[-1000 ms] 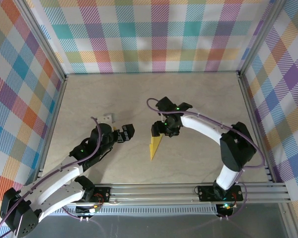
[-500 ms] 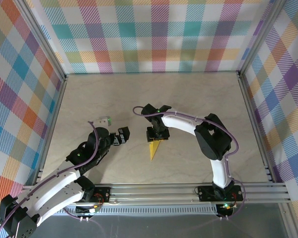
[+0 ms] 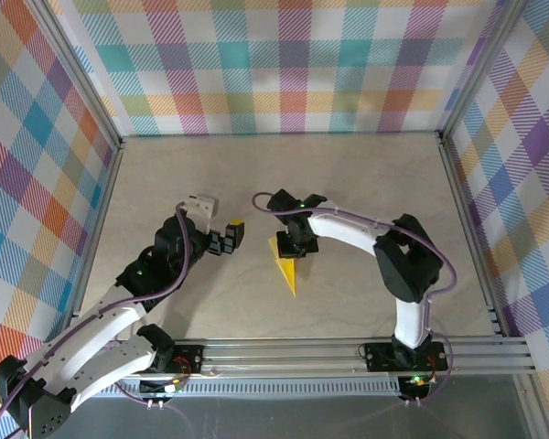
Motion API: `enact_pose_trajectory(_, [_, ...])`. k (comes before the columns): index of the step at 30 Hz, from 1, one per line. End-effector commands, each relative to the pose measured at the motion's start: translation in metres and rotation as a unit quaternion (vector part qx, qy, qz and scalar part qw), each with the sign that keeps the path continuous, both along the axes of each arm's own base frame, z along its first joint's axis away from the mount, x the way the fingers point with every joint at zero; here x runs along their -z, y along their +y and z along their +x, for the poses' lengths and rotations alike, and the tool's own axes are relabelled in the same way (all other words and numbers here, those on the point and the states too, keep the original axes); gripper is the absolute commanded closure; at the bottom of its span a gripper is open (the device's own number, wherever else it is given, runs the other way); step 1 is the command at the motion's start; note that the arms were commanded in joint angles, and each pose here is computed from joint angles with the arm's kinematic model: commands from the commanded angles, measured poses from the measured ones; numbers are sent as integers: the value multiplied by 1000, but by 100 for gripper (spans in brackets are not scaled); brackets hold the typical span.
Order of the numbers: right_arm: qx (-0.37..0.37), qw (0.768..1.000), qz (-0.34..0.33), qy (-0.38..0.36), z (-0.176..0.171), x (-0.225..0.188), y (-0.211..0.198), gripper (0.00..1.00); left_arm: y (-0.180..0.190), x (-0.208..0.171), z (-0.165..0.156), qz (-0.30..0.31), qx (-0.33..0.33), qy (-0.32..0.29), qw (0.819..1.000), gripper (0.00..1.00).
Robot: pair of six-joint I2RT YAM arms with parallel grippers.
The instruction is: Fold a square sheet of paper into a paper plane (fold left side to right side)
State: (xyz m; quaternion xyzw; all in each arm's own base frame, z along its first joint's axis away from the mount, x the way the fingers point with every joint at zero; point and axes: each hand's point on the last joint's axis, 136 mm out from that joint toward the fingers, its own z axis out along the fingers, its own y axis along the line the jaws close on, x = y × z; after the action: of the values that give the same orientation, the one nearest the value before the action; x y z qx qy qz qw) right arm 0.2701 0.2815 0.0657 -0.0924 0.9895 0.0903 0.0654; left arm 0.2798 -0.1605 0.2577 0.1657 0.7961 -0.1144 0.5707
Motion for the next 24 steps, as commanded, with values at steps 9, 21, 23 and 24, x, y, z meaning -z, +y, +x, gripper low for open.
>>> enact_pose_trajectory(9, [-3, 964, 260, -56, 26, -67, 1, 100, -36, 44, -9, 104, 149, -60, 981, 0])
enact_pose_trajectory(21, [-18, 935, 350, -49, 54, -40, 20, 100, -34, 58, -15, 103, 157, -88, 978, 0])
enact_pose_trajectory(23, [-15, 936, 349, -45, 59, -28, 21, 100, -33, 57, -16, 105, 156, -93, 978, 0])
enact_pose_trajectory(24, [-13, 937, 347, -44, 60, -23, 20, 100, -33, 57, -16, 105, 156, -94, 978, 0])
